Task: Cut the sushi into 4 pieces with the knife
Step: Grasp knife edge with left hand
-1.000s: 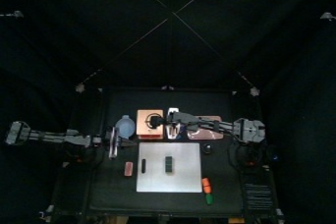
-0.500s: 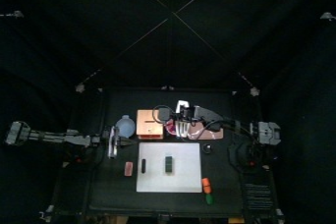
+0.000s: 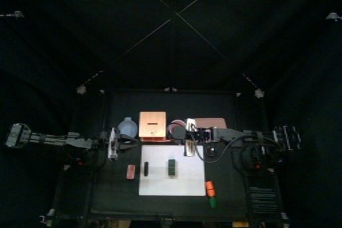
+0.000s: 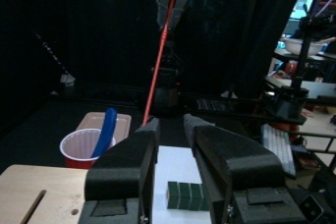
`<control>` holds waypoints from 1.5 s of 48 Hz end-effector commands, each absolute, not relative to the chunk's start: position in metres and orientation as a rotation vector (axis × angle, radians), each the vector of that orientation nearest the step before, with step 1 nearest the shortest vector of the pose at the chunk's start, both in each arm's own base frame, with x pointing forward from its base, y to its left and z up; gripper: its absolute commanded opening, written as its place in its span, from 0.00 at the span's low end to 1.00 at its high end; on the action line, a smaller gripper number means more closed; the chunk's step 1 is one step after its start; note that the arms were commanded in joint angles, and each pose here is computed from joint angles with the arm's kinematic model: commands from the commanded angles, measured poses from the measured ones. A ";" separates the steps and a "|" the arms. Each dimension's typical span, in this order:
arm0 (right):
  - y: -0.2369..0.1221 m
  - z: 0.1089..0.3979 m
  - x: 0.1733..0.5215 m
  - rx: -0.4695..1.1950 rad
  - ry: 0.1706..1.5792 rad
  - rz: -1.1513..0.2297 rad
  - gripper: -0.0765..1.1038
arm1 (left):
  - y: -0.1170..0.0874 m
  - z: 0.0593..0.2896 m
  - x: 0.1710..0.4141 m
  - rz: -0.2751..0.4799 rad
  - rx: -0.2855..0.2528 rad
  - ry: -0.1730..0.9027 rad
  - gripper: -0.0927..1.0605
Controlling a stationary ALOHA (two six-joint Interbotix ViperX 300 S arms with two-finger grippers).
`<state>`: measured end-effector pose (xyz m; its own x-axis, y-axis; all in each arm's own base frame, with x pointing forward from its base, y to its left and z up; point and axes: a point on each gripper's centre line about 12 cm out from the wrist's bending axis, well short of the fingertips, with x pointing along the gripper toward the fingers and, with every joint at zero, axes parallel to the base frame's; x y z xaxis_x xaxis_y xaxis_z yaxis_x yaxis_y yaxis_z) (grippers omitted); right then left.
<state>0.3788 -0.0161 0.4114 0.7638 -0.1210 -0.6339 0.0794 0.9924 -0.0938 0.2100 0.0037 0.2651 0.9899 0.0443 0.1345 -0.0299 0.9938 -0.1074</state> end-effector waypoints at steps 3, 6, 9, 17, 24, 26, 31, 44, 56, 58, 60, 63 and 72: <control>-0.010 0.412 0.362 -0.054 0.526 -0.079 0.17 | -0.001 0.279 0.215 0.011 -0.080 -0.175 0.70; -0.007 0.402 0.360 -0.057 0.476 -0.064 0.17 | -0.003 0.279 0.217 -0.003 -0.068 -0.169 0.70; -0.004 0.390 0.358 -0.060 0.420 -0.044 0.17 | -0.006 0.278 0.221 -0.016 -0.062 -0.158 0.70; 0.000 0.357 0.346 -0.052 0.255 -0.006 0.17 | -0.011 0.276 0.238 -0.031 -0.057 -0.118 0.70; 0.003 0.334 0.335 -0.045 0.166 0.018 0.17 | -0.012 0.274 0.253 -0.030 -0.054 -0.087 0.70; 0.003 0.329 0.333 -0.041 0.152 0.022 0.17 | -0.011 0.274 0.257 -0.028 -0.054 -0.083 0.70; 0.000 0.320 0.330 -0.020 0.144 0.013 0.17 | -0.012 0.274 0.264 -0.029 -0.055 -0.069 0.71; -0.004 0.311 0.328 -0.001 0.157 -0.003 0.17 | -0.014 0.268 0.275 -0.032 -0.053 0.006 0.77; -0.007 0.310 0.327 0.000 0.159 -0.010 0.17 | -0.012 0.260 0.285 -0.023 -0.056 0.068 0.79; -0.007 0.309 0.326 0.002 0.162 -0.011 0.17 | -0.011 0.258 0.287 -0.018 -0.060 0.074 0.79; -0.006 0.308 0.327 0.001 0.163 -0.009 0.17 | -0.009 0.256 0.289 -0.008 -0.063 0.081 0.79; -0.007 0.307 0.326 0.003 0.165 -0.011 0.17 | -0.006 0.254 0.291 0.003 -0.067 0.090 0.79; -0.007 0.303 0.325 0.005 0.168 -0.010 0.17 | 0.002 0.251 0.299 0.034 -0.077 0.105 0.78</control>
